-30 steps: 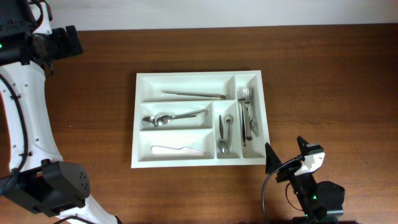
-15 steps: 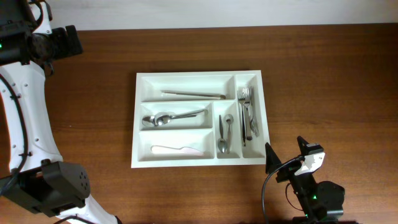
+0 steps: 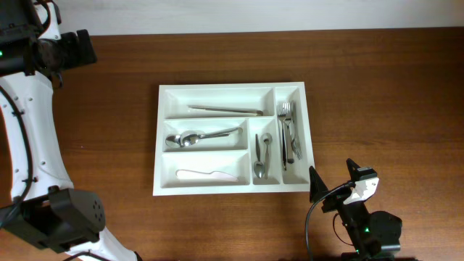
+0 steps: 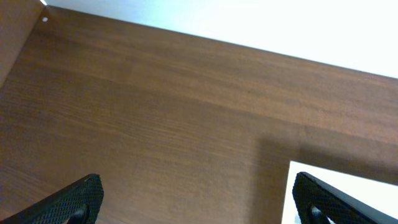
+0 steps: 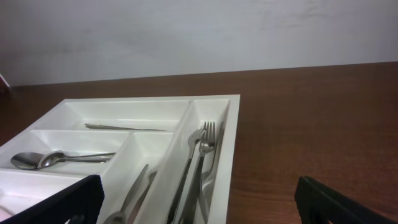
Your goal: Pack container
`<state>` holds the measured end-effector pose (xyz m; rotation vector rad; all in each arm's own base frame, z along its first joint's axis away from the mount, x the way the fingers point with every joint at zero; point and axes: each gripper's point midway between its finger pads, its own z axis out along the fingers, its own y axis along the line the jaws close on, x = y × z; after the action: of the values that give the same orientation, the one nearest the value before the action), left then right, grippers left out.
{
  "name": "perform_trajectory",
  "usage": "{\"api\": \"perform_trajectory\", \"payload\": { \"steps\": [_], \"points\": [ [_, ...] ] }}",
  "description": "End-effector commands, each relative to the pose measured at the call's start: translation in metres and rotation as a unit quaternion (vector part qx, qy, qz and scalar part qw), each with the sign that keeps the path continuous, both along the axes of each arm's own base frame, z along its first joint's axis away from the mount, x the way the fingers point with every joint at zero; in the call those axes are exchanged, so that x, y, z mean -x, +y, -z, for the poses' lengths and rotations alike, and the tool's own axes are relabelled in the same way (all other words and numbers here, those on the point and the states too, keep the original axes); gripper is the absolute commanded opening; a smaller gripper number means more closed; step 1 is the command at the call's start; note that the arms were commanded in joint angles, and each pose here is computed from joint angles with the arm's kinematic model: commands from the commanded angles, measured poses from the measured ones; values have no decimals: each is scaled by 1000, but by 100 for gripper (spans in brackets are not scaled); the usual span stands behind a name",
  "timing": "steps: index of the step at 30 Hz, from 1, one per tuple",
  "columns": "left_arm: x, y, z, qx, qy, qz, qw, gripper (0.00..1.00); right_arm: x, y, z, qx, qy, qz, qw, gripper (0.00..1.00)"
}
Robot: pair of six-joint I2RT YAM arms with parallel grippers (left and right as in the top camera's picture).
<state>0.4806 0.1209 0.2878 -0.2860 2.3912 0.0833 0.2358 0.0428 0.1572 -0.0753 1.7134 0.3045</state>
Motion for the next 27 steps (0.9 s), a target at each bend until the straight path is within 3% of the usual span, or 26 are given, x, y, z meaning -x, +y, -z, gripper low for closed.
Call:
{"api": "perform_trajectory", "payload": {
  "steps": [1,5,10,14,22,27],
  "points": [
    [24,-21,-36,-12,-33,18,999,99,0,1,1,-2,-2,-1,1000,99],
    [59,-57,-57,-16,-53,49,997,99,0,1,1,-2,-2,-1,1000,99],
    [124,-106,-58,-17,-70,102,992,99,0,1,1,-2,-2,-1,1000,99],
    [152,-116,-57,-35,-147,110,982,99,0,1,1,-2,-2,-1,1000,99],
    [196,-124,-12,-53,-352,114,927,99,0,1,1,-2,-2,-1,1000,99],
    [219,-124,31,-59,-403,110,907,99,0,1,1,-2,-2,-1,1000,99]
  ]
}}
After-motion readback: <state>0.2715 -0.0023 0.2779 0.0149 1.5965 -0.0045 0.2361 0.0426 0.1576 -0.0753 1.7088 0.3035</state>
